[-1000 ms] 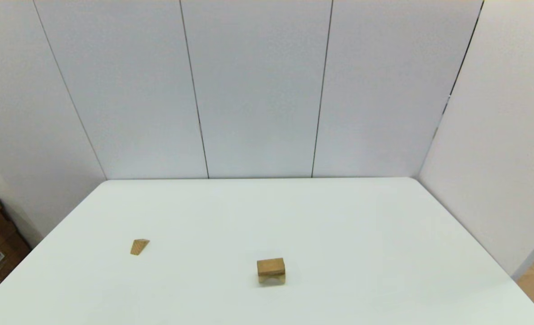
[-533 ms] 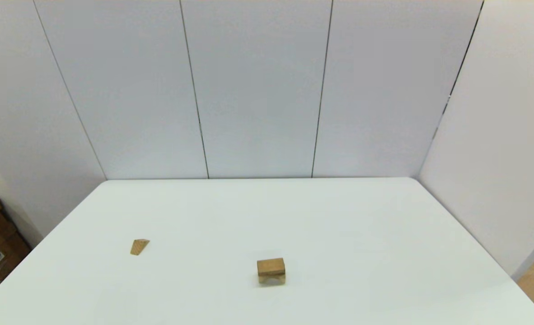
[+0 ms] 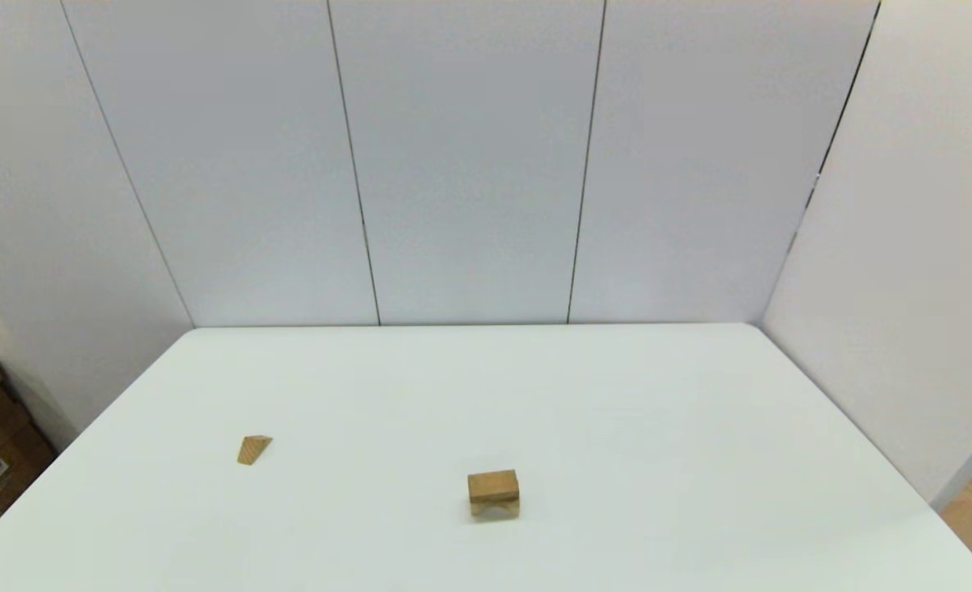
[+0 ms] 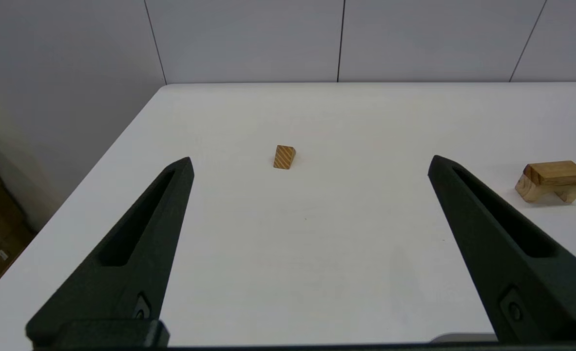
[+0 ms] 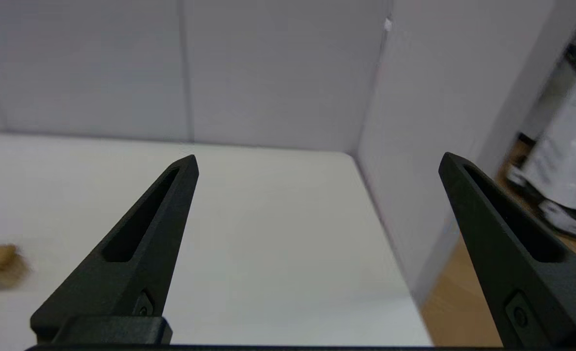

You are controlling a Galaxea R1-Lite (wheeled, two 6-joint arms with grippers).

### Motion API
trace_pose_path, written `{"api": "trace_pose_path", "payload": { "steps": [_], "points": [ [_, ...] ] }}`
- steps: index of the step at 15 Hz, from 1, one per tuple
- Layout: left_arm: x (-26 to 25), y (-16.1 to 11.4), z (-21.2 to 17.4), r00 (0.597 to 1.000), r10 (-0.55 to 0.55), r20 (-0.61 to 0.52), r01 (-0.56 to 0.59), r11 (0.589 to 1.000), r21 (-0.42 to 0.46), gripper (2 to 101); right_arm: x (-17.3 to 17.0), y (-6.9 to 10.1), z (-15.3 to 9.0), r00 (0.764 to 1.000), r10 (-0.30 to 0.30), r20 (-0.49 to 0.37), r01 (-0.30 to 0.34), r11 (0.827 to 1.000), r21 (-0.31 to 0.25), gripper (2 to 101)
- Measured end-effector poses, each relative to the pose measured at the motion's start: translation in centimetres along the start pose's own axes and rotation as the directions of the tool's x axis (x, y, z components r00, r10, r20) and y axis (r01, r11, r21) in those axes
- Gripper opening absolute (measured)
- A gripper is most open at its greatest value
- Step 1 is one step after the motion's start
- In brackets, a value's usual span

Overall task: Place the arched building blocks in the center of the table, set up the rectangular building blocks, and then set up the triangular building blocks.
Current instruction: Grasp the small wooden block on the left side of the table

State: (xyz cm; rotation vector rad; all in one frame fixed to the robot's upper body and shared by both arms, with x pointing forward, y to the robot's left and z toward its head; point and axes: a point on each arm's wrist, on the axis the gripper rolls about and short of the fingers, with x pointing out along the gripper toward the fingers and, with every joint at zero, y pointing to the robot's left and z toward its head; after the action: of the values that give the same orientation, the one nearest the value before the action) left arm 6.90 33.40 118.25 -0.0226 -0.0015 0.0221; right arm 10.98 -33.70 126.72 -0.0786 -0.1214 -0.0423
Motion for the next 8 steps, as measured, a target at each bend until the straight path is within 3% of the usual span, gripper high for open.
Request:
{"api": "trace_pose_path", "payload": {
  "steps": [2, 4, 8],
  "points": [
    [0.0, 0.0, 0.0, 1.0, 0.0, 0.0, 0.0, 1.0, 0.0, 97.8, -0.5, 0.1, 0.0, 0.998, 0.022, 0.065, -0.023, 0.999, 0.022, 97.4],
    [0.0, 0.0, 0.0, 1.0, 0.0, 0.0, 0.0, 1.0, 0.0, 97.8, -1.1, 0.2, -0.8, 0.997, 0.022, 0.072, -0.024, 0.999, 0.024, 97.4],
    [0.0, 0.0, 0.0, 1.0, 0.0, 0.0, 0.0, 1.0, 0.0, 97.8, -1.9, 0.3, -2.8, 1.0, 0.016, 0.002, -0.017, 0.999, 0.028, 97.4]
  ]
}}
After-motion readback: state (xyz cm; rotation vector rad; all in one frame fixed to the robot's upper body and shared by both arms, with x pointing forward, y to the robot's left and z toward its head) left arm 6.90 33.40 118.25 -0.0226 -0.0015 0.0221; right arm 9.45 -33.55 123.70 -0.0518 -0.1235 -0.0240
